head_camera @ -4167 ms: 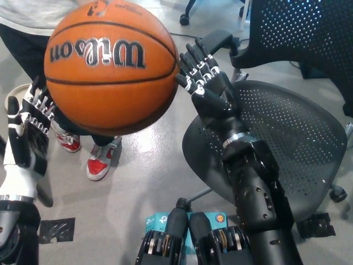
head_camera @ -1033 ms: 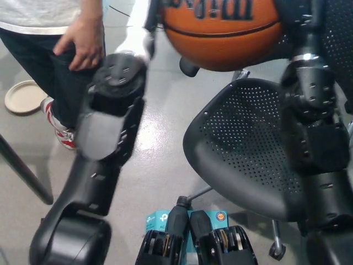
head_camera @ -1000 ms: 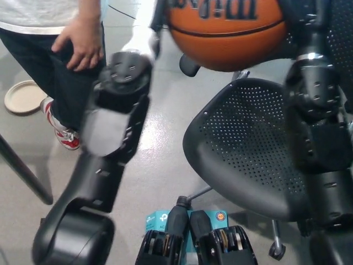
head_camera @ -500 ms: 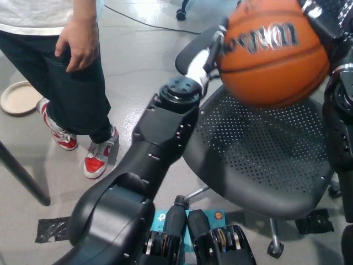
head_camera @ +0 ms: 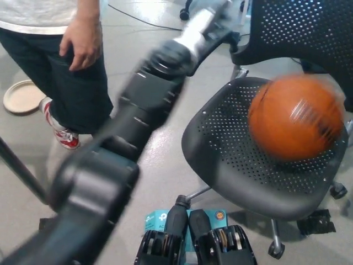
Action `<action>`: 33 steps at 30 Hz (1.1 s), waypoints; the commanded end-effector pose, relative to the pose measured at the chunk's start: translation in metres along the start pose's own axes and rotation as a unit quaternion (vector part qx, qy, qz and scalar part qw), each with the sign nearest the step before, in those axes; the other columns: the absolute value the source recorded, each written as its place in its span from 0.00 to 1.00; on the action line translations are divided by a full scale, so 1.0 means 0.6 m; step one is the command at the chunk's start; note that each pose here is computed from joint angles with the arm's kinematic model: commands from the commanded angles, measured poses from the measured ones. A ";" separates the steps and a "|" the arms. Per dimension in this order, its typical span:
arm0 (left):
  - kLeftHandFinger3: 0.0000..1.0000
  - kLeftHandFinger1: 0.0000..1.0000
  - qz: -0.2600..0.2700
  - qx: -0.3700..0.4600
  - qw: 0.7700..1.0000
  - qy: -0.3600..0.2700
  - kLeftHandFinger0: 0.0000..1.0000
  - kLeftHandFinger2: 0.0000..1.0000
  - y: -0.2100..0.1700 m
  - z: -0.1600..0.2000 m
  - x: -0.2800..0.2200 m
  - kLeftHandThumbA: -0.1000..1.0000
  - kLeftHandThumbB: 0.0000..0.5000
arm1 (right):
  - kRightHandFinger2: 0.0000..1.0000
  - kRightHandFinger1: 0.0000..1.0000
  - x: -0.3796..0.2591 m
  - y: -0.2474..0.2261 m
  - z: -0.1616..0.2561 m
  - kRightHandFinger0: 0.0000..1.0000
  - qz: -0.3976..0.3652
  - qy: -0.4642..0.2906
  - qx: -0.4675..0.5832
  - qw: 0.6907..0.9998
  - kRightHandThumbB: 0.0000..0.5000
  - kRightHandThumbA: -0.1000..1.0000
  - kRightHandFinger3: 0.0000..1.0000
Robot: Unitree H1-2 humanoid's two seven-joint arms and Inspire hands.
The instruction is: The robot grabs the basketball from a person using both hands and then drops it on the black chair in the front
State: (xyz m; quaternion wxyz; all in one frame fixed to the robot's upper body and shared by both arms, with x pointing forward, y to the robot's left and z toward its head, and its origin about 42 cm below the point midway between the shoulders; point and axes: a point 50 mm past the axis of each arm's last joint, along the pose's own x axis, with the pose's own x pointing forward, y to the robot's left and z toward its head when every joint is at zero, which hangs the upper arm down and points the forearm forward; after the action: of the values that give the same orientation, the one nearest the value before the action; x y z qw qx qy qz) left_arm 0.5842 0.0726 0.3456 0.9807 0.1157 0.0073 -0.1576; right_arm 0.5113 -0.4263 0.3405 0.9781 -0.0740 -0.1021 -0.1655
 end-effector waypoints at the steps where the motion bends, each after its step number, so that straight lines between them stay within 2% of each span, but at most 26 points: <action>1: 1.00 1.00 0.017 0.032 0.997 -0.071 1.00 1.00 0.076 0.070 -0.003 1.00 0.63 | 1.00 1.00 0.006 -0.052 0.062 1.00 0.007 -0.036 -0.015 0.999 0.48 1.00 1.00; 3: 1.00 1.00 0.024 0.014 0.997 -0.076 1.00 1.00 0.108 0.071 -0.010 1.00 0.65 | 1.00 1.00 -0.004 -0.062 0.076 1.00 0.008 -0.053 -0.016 0.998 0.48 1.00 1.00; 4: 1.00 1.00 0.028 0.013 0.996 -0.083 1.00 1.00 0.125 0.071 -0.014 1.00 0.61 | 1.00 1.00 -0.010 -0.064 0.084 1.00 0.012 -0.069 -0.021 0.997 0.55 1.00 1.00; 5: 1.00 1.00 0.027 0.014 0.996 -0.084 1.00 1.00 0.126 0.073 -0.014 1.00 0.61 | 1.00 1.00 -0.012 -0.066 0.085 1.00 0.012 -0.071 -0.021 0.997 0.56 1.00 1.00; 6: 1.00 1.00 0.034 0.017 0.994 -0.098 1.00 1.00 0.143 0.074 -0.020 1.00 0.57 | 1.00 1.00 -0.019 -0.065 0.095 1.00 0.018 -0.085 -0.029 0.996 0.65 1.00 1.00; 8: 1.00 1.00 0.032 0.027 0.994 -0.103 1.00 1.00 0.148 0.076 -0.023 1.00 0.62 | 1.00 1.00 -0.029 -0.065 0.103 1.00 0.020 -0.093 -0.032 0.995 0.66 1.00 1.00; 9: 1.00 1.00 0.034 0.027 0.993 -0.106 1.00 1.00 0.150 0.074 -0.026 1.00 0.63 | 1.00 1.00 -0.036 -0.061 0.109 1.00 0.022 -0.106 -0.036 0.993 0.61 1.00 1.00; 10: 1.00 1.00 0.036 0.021 0.994 -0.101 1.00 1.00 0.151 0.068 -0.032 1.00 0.70 | 1.00 1.00 -0.047 -0.051 0.120 1.00 0.031 -0.132 -0.047 0.990 0.63 1.00 1.00; 11: 1.00 1.00 0.033 0.017 0.994 -0.101 1.00 1.00 0.150 0.068 -0.034 1.00 0.70 | 1.00 1.00 -0.050 -0.051 0.123 1.00 0.034 -0.138 -0.048 0.989 0.64 1.00 1.00; 12: 1.00 1.00 0.029 0.008 0.994 -0.105 1.00 1.00 0.149 0.059 -0.044 1.00 0.68 | 1.00 1.00 -0.063 -0.039 0.131 1.00 0.040 -0.155 -0.048 0.986 0.69 1.00 1.00; 14: 1.00 1.00 0.018 0.005 0.993 -0.119 1.00 1.00 0.145 0.046 -0.061 1.00 0.74 | 1.00 1.00 -0.083 -0.023 0.142 1.00 0.050 -0.168 -0.037 0.984 0.76 1.00 1.00; 15: 1.00 1.00 -0.011 0.024 0.991 -0.129 1.00 1.00 0.140 0.033 -0.084 1.00 0.73 | 1.00 1.00 -0.109 -0.008 0.145 1.00 0.067 -0.178 -0.031 0.981 0.77 1.00 1.00; 18: 1.00 1.00 -0.041 0.016 0.983 -0.181 1.00 1.00 0.116 0.010 -0.136 1.00 0.63 | 1.00 1.00 -0.159 0.014 0.147 1.00 0.095 -0.208 -0.028 0.973 0.64 1.00 1.00; 19: 1.00 1.00 -0.047 0.013 0.981 -0.186 1.00 1.00 0.113 0.007 -0.143 1.00 0.61 | 1.00 1.00 -0.165 0.014 0.146 1.00 0.098 -0.210 -0.028 0.972 0.62 1.00 1.00; 20: 1.00 1.00 -0.052 0.024 0.979 -0.195 1.00 1.00 0.105 -0.008 -0.176 1.00 0.65 | 1.00 1.00 -0.188 0.023 0.141 1.00 0.110 -0.215 -0.034 0.970 0.56 1.00 1.00; 21: 1.00 1.00 -0.053 0.025 0.978 -0.199 1.00 1.00 0.099 -0.014 -0.193 1.00 0.65 | 1.00 1.00 -0.196 0.025 0.138 1.00 0.114 -0.218 -0.036 0.969 0.55 1.00 1.00; 22: 1.00 1.00 -0.054 0.046 0.974 -0.213 1.00 1.00 0.093 -0.026 -0.232 1.00 0.59 | 1.00 1.00 -0.218 0.036 0.125 1.00 0.123 -0.222 -0.031 0.967 0.53 1.00 1.00; 23: 1.00 1.00 -0.054 0.049 0.972 -0.223 1.00 1.00 0.089 -0.030 -0.248 1.00 0.59 | 1.00 1.00 -0.229 0.040 0.119 1.00 0.125 -0.222 -0.030 0.967 0.53 1.00 1.00; 25: 1.00 1.00 -0.038 0.045 0.962 -0.268 1.00 1.00 0.084 -0.060 -0.315 1.00 0.53 | 1.00 1.00 -0.273 0.059 0.082 1.00 0.138 -0.219 -0.055 0.964 0.55 1.00 1.00; 27: 1.00 1.00 -0.024 0.051 0.960 -0.274 1.00 1.00 0.083 -0.085 -0.363 1.00 0.57 | 1.00 1.00 -0.308 0.073 0.056 1.00 0.153 -0.219 -0.063 0.962 0.50 1.00 1.00; 29: 1.00 1.00 0.013 0.059 0.955 -0.291 1.00 1.00 0.085 -0.118 -0.420 1.00 0.50 | 1.00 1.00 -0.355 0.102 0.020 1.00 0.171 -0.209 -0.038 0.962 0.58 1.00 1.00; 31: 1.00 1.00 0.026 0.064 0.953 -0.295 1.00 1.00 0.083 -0.137 -0.441 1.00 0.47 | 1.00 1.00 -0.378 0.111 0.002 1.00 0.179 -0.203 -0.027 0.962 0.56 1.00 1.00; 33: 1.00 1.00 0.066 0.080 0.953 -0.286 1.00 1.00 0.089 -0.182 -0.481 1.00 0.42 | 1.00 1.00 -0.416 0.142 -0.042 1.00 0.202 -0.171 0.004 0.964 0.47 1.00 1.00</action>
State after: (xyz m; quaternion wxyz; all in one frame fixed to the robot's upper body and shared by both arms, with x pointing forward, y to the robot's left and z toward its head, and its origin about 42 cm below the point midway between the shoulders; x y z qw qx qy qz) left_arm 0.4363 0.1996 0.2136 0.9819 0.0763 -0.0859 -0.1506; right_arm 0.3822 -0.3417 0.2592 0.9826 -0.1074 -0.1471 -0.0356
